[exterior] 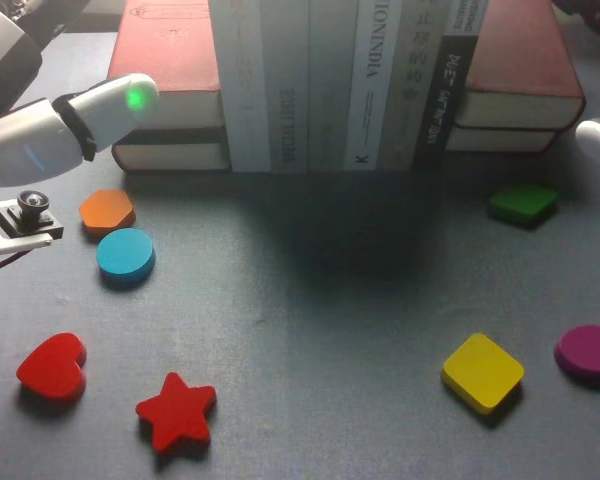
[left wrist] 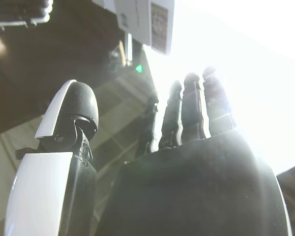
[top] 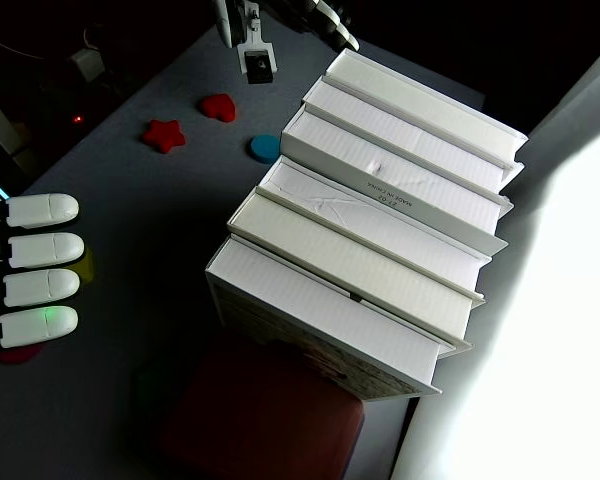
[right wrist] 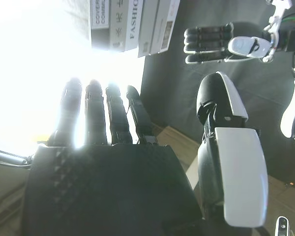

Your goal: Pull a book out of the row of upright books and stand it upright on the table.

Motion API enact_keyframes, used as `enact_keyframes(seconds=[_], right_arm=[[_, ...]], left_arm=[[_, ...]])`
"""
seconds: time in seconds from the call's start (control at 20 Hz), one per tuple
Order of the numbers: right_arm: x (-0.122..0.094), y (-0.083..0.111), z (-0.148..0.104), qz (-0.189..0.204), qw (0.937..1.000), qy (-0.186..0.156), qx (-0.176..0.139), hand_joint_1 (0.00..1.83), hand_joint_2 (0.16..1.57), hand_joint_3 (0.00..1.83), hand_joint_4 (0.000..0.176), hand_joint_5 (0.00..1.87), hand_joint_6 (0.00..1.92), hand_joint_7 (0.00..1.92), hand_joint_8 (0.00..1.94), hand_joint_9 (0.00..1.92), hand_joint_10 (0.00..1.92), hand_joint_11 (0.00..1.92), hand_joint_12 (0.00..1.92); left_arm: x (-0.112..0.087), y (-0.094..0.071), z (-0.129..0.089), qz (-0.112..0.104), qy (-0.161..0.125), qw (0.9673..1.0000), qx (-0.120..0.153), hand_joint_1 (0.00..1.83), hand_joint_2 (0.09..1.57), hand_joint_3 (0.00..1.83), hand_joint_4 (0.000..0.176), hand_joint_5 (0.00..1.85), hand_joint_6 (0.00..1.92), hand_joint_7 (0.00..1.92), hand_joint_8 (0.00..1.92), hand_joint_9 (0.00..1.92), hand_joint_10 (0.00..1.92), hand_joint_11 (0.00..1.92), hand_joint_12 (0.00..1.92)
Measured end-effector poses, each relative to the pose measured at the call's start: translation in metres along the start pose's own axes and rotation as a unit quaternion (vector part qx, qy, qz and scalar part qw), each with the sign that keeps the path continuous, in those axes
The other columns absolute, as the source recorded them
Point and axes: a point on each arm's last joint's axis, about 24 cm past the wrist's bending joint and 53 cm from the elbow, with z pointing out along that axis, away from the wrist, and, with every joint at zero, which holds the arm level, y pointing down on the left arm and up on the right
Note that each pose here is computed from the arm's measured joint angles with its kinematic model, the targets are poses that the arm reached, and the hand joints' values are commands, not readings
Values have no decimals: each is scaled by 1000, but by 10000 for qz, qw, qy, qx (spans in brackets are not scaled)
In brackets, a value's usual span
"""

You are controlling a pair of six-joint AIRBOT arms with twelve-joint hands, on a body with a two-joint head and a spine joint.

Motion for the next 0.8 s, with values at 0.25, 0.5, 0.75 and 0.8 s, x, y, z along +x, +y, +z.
enact_keyframes(seconds=[0.25, 0.5, 0.75, 0.8], right_arm=[[-5, 5, 5, 10, 9999, -76, -70, 532, 1387, 7, 0, 0, 0, 0, 0, 0, 0, 0, 0], [-29, 11, 28, -77, 9991, -353, -224, 472, 1424, 13, 0, 0, 0, 0, 0, 0, 0, 0, 0], [-29, 23, 63, -175, 9986, -277, -412, 251, 1394, 0, 27, 0, 0, 0, 0, 0, 0, 0, 0], [-28, 24, 71, -197, 9986, -240, -417, 253, 1398, 0, 18, 0, 0, 0, 0, 0, 0, 0, 0]], left_arm=[[0, 0, 0, 0, 1, 10000, -4, 562, 1284, 2, 37, 95, 19, 0, 0, 0, 0, 14, 7], [0, 0, 0, -1, 0, 10000, 10, 477, 1307, 7, 69, 43, 3, 0, 0, 0, 0, 0, 0], [0, 0, 0, -9, 1, 10000, 6, 482, 1289, 0, 83, 51, 7, 0, 0, 0, 0, 0, 0], [0, 1, -1, -13, -12, 10000, -8, 472, 1291, 0, 79, 46, 3, 0, 0, 0, 0, 0, 0]])
